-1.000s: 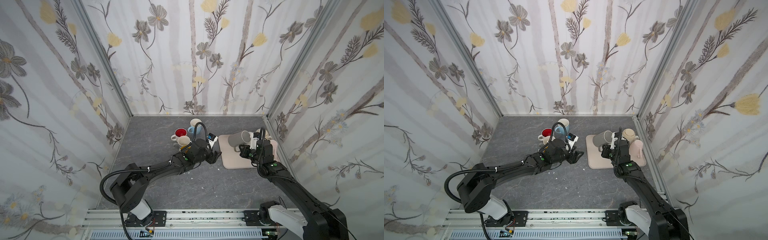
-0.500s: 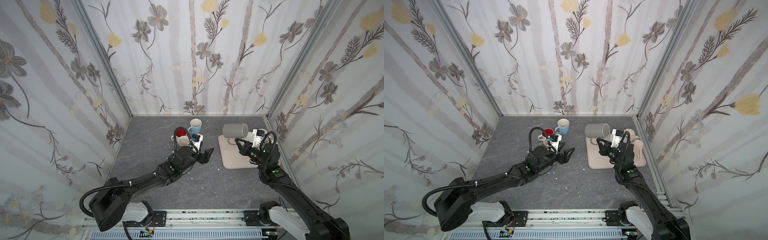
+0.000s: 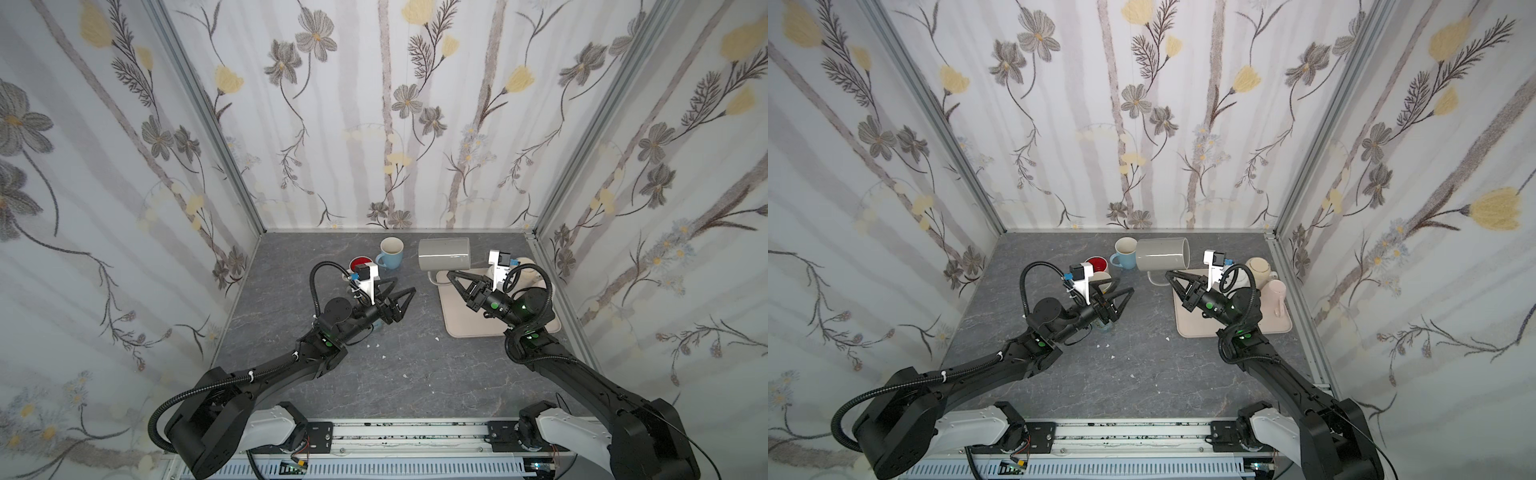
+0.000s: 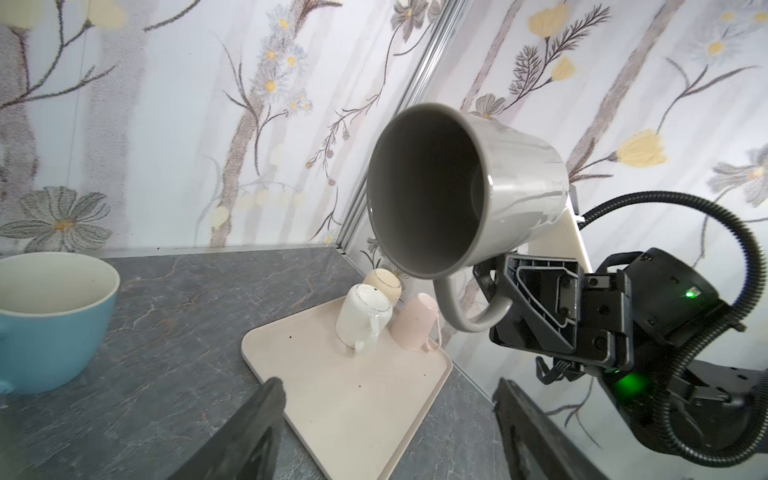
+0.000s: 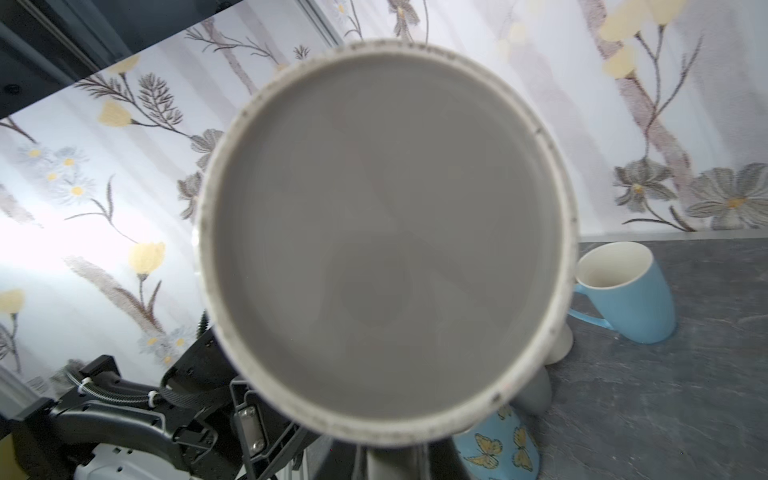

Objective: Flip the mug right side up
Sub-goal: 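Lift grey mug off tray with right gripper toward the open left gripper, then grasp grey mug rim with left gripper while right gripper releases handle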

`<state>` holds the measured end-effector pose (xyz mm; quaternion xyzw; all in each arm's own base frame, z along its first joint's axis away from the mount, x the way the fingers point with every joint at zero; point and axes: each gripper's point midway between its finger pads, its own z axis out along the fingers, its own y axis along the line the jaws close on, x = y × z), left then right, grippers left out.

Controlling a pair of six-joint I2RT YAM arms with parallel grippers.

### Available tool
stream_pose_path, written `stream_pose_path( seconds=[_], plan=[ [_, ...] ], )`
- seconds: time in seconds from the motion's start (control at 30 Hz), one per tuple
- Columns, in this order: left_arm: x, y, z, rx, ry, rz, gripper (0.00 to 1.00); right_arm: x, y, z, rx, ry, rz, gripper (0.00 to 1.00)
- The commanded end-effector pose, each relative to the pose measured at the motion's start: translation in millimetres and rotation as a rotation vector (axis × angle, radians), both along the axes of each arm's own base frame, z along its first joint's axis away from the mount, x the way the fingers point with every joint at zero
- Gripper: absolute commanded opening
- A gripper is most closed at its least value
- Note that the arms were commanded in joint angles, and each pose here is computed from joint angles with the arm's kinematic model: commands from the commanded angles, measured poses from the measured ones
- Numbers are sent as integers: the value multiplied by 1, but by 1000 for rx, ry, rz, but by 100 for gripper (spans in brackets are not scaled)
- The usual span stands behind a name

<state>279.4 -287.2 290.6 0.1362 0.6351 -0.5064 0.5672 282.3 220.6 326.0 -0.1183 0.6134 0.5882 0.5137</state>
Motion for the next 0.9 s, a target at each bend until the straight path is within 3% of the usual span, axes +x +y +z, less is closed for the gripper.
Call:
stream_pose_path(
  seconds=[0.0, 0.33, 0.67, 0.87],
  plan=[
    [-16, -2, 28, -113, -58, -101, 81, -25, 2, 52, 118, -201, 79, 0],
    [-30, -10, 44, -188, -99, -251, 86, -37, 28, 57, 110, -223, 192, 0],
    [-36, -6, 59, -326, -131, -368, 57, -44, 44, 51, 93, -213, 254, 0],
    [-33, -8, 57, -338, -122, -380, 40, -43, 52, 43, 79, -192, 275, 0]
  ],
)
